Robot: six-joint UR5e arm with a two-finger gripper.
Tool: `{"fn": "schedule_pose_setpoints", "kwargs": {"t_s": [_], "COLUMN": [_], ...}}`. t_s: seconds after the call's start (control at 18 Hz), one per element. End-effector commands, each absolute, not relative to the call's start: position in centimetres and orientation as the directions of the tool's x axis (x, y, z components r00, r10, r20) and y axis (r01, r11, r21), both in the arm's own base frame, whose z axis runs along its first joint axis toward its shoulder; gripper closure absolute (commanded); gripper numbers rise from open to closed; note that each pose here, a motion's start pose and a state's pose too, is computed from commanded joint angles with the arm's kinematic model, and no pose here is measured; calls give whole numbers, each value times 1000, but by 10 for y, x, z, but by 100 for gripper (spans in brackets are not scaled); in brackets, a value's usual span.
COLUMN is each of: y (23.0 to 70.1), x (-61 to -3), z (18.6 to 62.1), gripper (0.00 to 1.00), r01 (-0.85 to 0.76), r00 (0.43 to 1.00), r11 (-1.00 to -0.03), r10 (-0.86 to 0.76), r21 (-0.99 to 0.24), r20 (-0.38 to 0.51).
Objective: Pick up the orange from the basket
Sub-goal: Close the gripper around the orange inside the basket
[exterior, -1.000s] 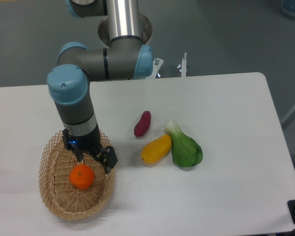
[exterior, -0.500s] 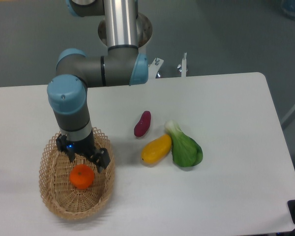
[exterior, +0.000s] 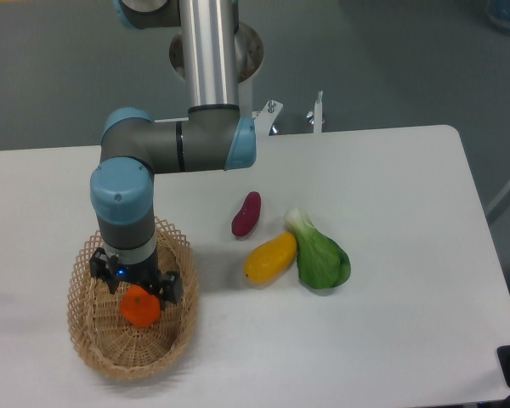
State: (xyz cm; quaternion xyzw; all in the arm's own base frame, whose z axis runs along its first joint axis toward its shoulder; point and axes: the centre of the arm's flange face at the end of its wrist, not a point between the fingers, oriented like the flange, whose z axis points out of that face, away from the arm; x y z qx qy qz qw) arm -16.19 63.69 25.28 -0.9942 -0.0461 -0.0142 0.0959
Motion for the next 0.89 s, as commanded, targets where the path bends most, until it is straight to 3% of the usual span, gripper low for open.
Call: {"fn": "schedule_pose_setpoints", "kwargs": {"t_s": [0.83, 0.89], "y": [644, 644], "x": [-155, -155], "z": [215, 216], "gripper": [0, 4], "r01": [101, 101], "r00": [994, 995], "r11": [-982, -981], "r10": [95, 95], "r21": [-160, -164], "r20": [45, 44]}}
